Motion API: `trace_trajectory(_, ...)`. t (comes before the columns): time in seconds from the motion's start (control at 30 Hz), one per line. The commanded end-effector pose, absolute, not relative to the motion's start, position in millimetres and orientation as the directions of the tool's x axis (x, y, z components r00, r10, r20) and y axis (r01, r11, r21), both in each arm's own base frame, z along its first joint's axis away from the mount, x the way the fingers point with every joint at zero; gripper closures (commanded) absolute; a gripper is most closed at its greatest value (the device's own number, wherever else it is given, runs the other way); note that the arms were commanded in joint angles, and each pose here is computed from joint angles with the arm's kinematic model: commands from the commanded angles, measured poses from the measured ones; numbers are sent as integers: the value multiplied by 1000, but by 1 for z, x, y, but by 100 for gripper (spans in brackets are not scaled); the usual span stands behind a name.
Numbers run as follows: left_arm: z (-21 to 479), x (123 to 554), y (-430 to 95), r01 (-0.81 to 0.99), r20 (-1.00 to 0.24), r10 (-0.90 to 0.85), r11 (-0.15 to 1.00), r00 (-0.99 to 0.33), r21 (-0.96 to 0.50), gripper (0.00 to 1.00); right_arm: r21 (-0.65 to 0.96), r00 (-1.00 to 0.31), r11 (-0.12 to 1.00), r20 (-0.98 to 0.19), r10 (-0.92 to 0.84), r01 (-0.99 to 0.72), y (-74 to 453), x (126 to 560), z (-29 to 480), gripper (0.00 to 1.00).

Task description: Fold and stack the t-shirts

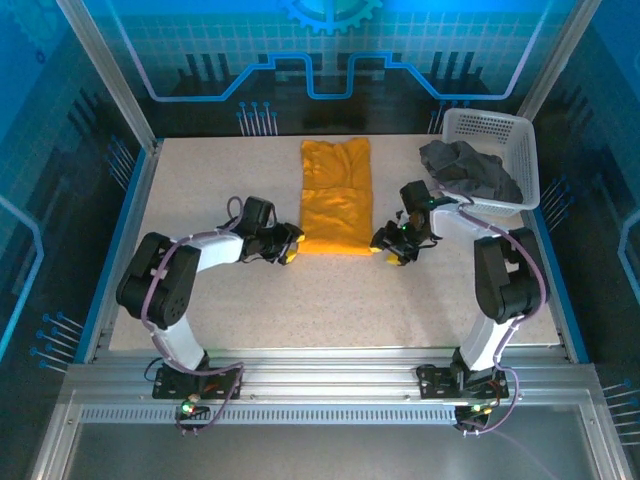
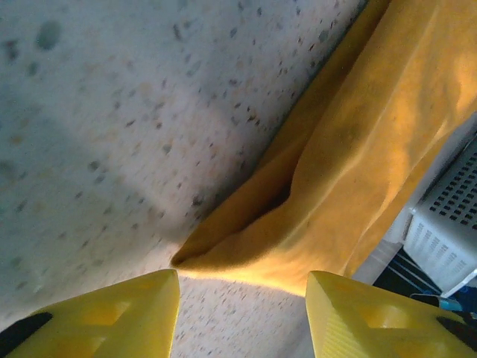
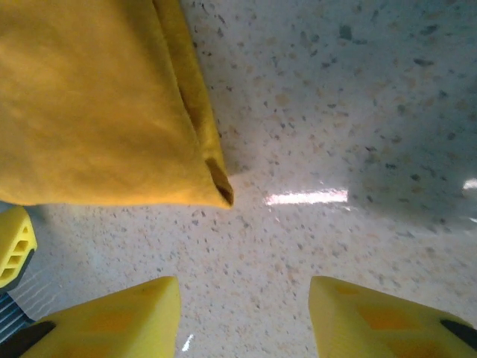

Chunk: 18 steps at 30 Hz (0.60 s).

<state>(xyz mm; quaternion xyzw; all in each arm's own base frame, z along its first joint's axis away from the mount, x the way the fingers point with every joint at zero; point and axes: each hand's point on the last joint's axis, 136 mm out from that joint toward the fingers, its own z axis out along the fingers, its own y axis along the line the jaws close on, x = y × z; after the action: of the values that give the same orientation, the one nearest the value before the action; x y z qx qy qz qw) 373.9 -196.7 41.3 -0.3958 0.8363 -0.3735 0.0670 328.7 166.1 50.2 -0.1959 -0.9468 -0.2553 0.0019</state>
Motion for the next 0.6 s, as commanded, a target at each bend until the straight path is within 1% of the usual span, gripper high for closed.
trace_trajectory(0.0,48,394,-208,-577,187,-702,371,-687,-727,54,545,-919,752,100,382,372,187,348,49,51)
trace_trajectory(0.1,40,394,-216,-585,209,-685,379,-698,-717,59,536,-918,754,114,380,379,195,357,39,52)
trace_trajectory(0.17,37,391,-219,-589,205,-677,402,-706,-702,61,516,-916,764,123,382,388,197,363,35,55)
trace_trajectory(0.23,36,388,-218,-592,195,-676,425,-711,-685,65,499,-910,765,148,388,407,199,366,28,58)
trace_trajectory(0.3,35,385,-216,-594,187,-677,438,-712,-675,71,491,-907,767,153,392,414,201,369,25,66)
trace_trajectory(0.37,36,383,-213,-596,175,-680,452,-712,-664,74,479,-907,773,150,395,416,200,372,24,76)
trace_trajectory(0.4,37,382,-211,-596,169,-682,460,-712,-658,75,470,-907,779,146,396,416,199,372,24,83)
trace_trajectory(0.43,38,380,-209,-598,162,-682,471,-713,-649,75,464,-908,785,136,396,412,199,373,26,88)
trace_trajectory(0.47,39,378,-207,-601,159,-683,480,-713,-639,75,457,-909,790,128,396,409,197,372,27,92)
trace_trajectory(0.5,40,376,-205,-605,155,-684,489,-713,-628,72,454,-912,796,117,393,401,196,372,30,95)
trace_trajectory(0.57,42,370,-200,-611,148,-686,503,-712,-611,62,445,-916,805,107,387,392,195,370,34,96)
